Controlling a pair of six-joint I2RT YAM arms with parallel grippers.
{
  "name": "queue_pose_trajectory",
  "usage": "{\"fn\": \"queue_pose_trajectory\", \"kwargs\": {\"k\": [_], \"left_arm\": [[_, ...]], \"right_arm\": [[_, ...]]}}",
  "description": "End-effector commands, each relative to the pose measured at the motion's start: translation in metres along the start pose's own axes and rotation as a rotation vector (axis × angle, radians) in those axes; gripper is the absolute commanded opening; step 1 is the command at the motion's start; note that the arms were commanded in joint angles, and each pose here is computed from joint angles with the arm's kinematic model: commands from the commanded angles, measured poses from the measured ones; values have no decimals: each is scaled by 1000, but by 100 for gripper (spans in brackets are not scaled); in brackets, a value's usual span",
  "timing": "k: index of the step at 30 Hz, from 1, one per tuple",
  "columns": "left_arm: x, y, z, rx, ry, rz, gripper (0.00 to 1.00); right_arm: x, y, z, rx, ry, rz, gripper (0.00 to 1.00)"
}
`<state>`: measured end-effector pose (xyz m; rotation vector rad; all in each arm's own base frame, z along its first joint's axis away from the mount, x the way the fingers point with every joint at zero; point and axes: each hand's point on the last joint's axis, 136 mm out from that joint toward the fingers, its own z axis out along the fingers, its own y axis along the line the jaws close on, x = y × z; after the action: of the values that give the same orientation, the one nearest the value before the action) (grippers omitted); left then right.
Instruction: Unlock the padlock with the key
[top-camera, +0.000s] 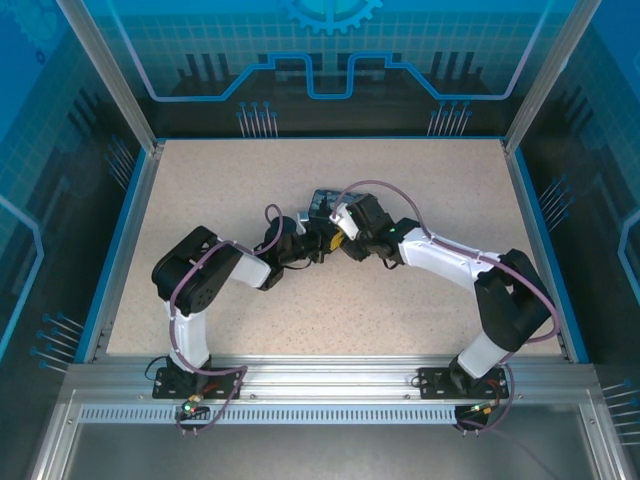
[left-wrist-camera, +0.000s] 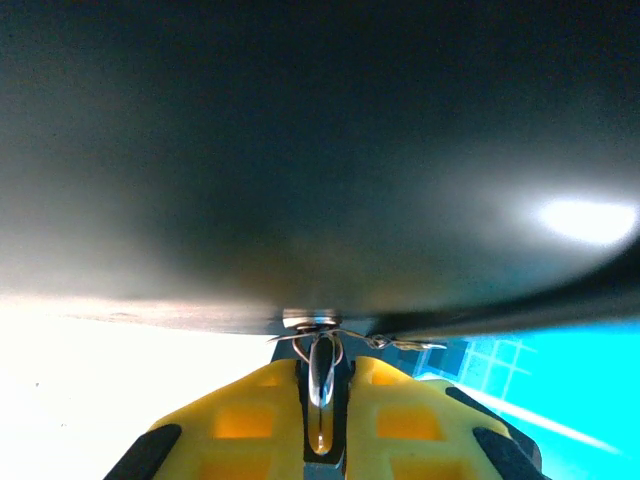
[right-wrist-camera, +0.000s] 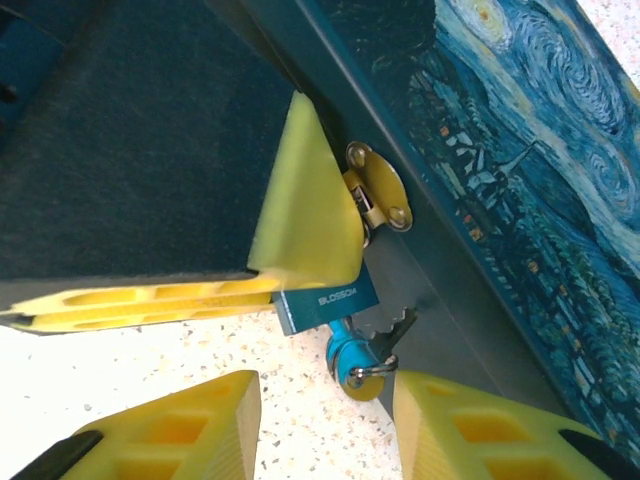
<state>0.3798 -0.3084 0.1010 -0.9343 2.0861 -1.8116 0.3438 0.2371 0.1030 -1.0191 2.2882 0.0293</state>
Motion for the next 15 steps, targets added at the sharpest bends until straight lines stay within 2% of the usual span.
{"fn": "queue_pose_trajectory", "kwargs": {"k": [1,8,15], "left_arm": [[6,-34,-1,77,35,43,0],[7,-35,-1,78,39,43,0],[6,-33,0,70,42,45,0]], "right_arm": [[-11,-2,4,47,-17,-34,38],[-13,-6,10,79,-10,-40,35],[-18,-6,13,78,-20,-28,23]]}}
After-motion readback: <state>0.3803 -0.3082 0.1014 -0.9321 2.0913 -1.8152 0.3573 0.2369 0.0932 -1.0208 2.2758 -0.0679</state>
